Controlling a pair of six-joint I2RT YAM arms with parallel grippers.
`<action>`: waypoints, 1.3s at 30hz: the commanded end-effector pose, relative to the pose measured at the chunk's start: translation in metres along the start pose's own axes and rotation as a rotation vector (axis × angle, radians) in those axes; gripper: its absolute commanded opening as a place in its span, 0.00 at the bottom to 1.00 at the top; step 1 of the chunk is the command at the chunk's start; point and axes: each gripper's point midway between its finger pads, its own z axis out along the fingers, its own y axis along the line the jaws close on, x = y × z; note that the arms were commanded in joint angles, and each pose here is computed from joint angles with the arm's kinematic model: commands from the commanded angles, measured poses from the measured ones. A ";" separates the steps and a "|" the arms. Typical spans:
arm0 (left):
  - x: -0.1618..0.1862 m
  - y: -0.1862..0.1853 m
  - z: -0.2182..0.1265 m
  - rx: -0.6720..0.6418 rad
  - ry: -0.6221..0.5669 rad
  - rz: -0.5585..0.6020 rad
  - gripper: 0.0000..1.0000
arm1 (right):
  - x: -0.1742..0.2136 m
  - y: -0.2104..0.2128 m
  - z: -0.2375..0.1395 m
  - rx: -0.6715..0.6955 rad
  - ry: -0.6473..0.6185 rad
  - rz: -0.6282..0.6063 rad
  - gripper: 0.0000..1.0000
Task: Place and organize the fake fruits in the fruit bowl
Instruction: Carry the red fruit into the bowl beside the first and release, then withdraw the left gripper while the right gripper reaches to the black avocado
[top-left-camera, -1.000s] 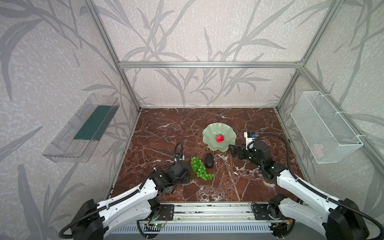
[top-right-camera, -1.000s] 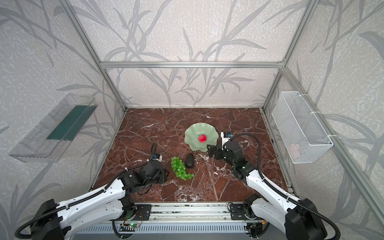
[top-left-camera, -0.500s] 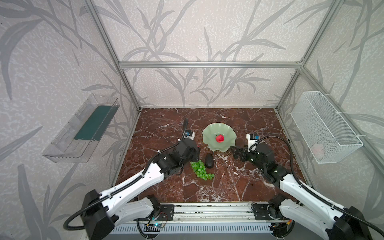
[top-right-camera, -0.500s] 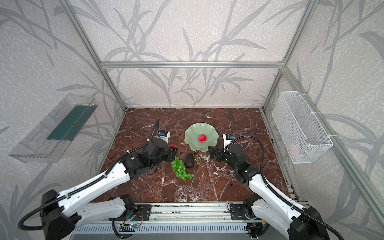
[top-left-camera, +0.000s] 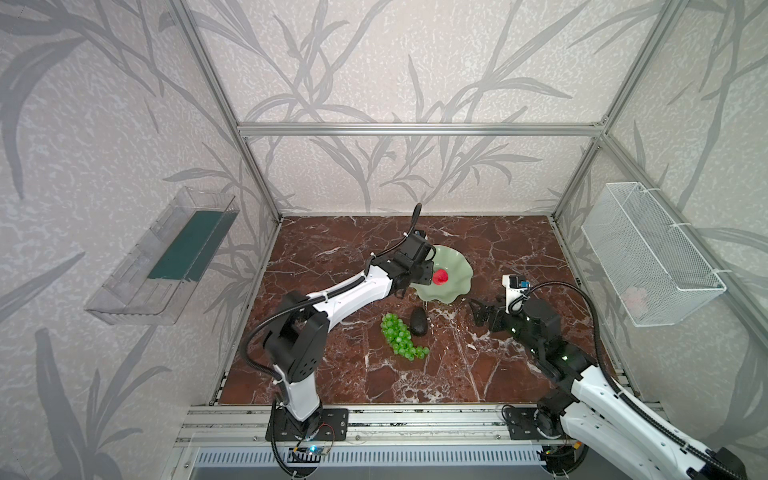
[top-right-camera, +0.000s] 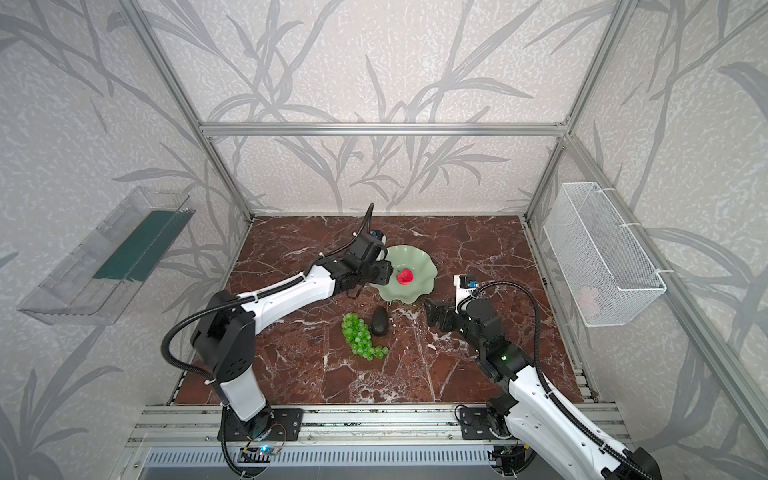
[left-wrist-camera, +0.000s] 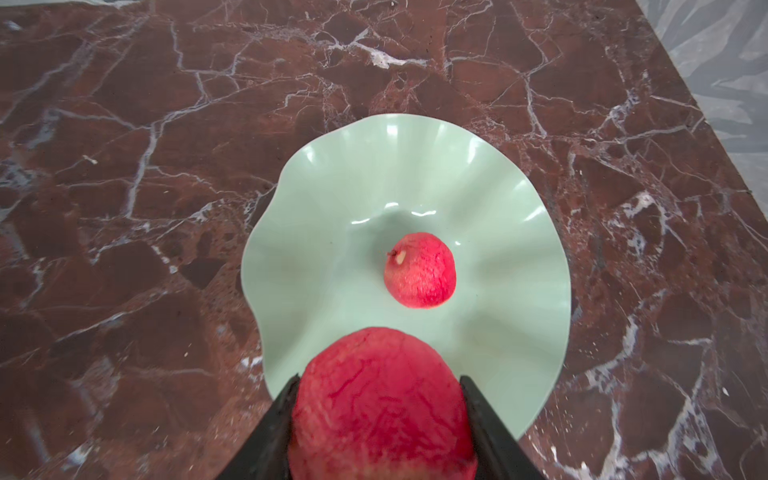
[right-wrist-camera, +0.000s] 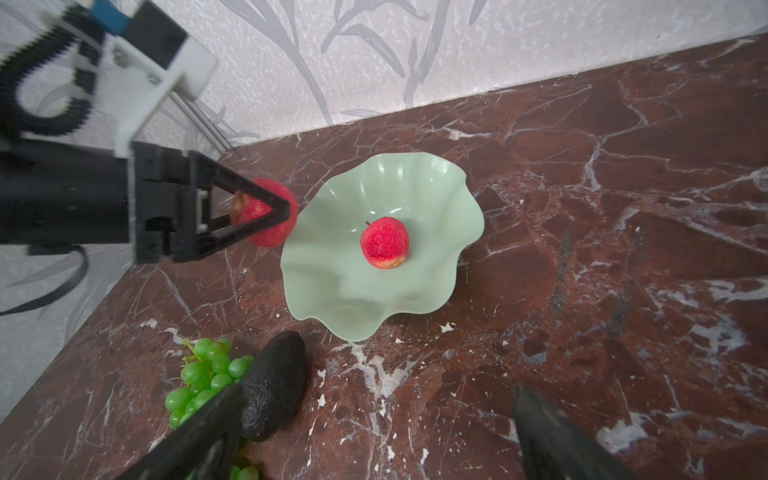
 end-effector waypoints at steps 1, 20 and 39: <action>-0.001 -0.003 0.020 0.008 0.049 0.011 0.33 | 0.002 -0.007 -0.006 0.029 -0.004 -0.013 0.99; 0.046 0.006 0.085 -0.098 0.310 -0.039 0.37 | -0.005 -0.016 -0.021 0.082 -0.032 -0.034 1.00; -0.050 0.009 -0.042 -0.041 -0.045 -0.108 0.80 | 0.001 0.008 -0.010 0.059 0.117 -0.029 0.93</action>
